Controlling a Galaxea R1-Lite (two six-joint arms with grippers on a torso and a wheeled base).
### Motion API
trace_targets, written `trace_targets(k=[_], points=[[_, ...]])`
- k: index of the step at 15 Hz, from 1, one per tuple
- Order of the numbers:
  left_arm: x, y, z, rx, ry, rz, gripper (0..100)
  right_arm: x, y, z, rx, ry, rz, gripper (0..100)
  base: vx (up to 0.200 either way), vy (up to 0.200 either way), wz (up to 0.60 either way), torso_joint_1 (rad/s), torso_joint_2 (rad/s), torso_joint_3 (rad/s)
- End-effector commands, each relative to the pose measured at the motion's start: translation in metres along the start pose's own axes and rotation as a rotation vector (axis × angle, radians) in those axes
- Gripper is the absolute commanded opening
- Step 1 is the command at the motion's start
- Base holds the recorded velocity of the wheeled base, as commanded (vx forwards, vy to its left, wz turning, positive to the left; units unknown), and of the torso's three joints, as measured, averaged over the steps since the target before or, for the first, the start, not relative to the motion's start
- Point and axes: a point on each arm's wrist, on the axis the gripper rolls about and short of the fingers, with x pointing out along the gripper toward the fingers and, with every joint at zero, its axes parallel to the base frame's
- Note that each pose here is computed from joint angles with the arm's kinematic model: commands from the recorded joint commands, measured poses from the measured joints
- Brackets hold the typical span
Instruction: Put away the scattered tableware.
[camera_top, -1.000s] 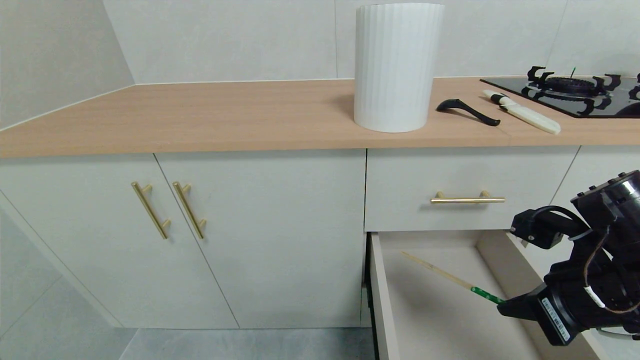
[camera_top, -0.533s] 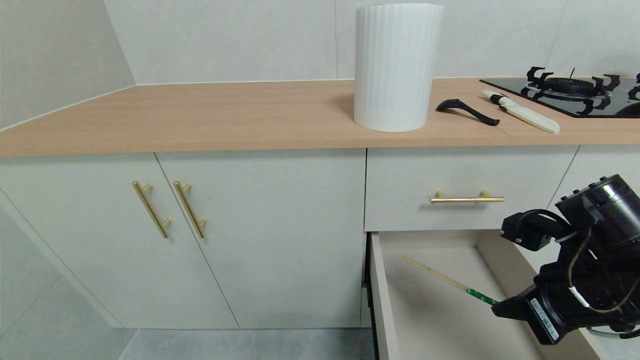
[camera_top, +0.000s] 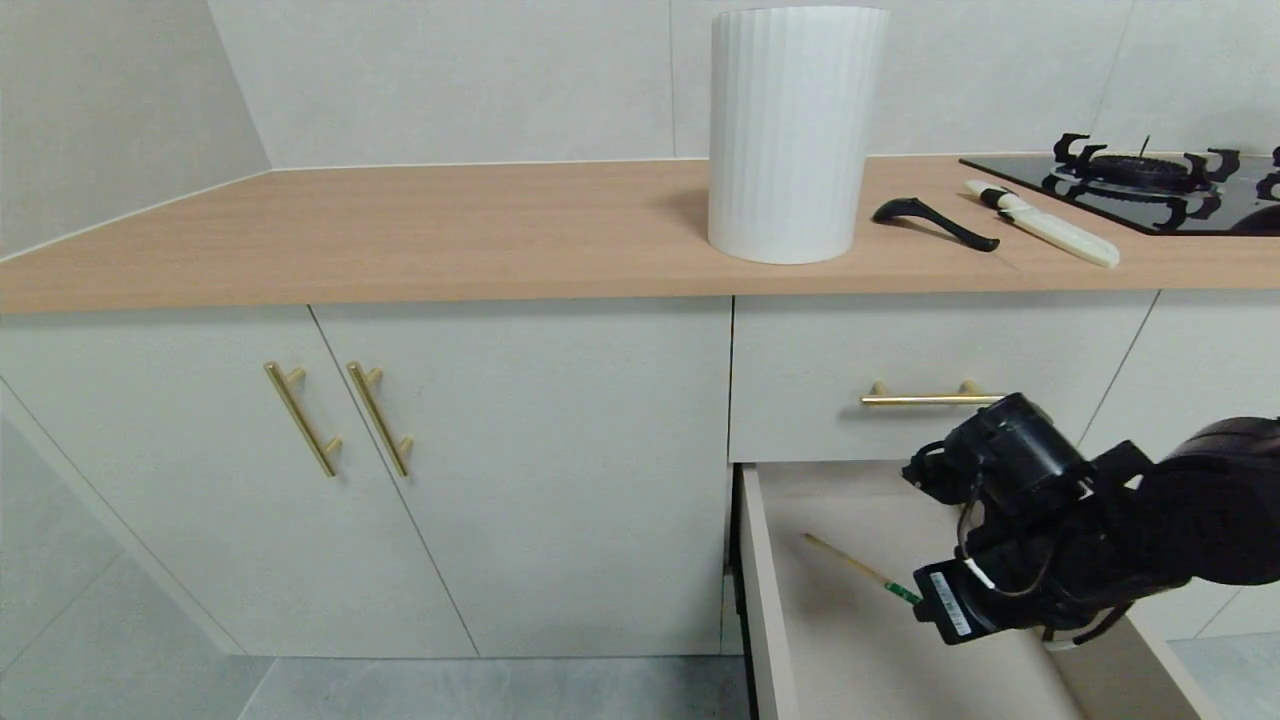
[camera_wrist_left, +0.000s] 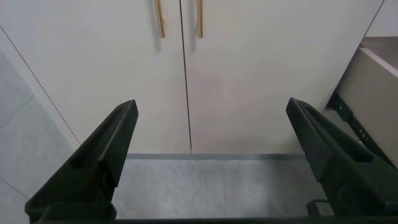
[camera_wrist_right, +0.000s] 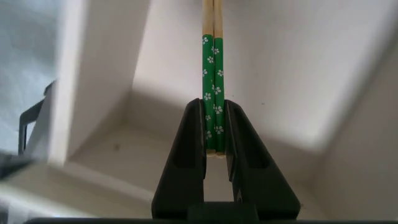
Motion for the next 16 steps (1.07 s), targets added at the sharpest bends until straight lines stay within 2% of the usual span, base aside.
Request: trace_targets(k=[1,6,14,16], points=[[0.0,0.0,0.0,0.0,0.001,0.001,100,0.062,0.002,0.003,0.058,0.092,-0.032,0,0.0,0.0,0.0,0.0,0.0,0.0],[0.0,0.0,0.0,0.0,0.001,0.001,100,0.095,0.0,-0.002,0.075,0.13,-0.045,0,0.0,0.0,0.0,0.0,0.0,0.0],[0.0,0.0,0.0,0.0,0.001,0.001,100,0.13,-0.001,-0.008,0.094,0.125,-0.068,0,0.0,0.0,0.0,0.0,0.0,0.0],[0.0,0.0,0.0,0.0,0.001,0.001,100,0.15,-0.002,-0.014,0.086,0.125,-0.122,0,0.0,0.0,0.0,0.0,0.0,0.0]])
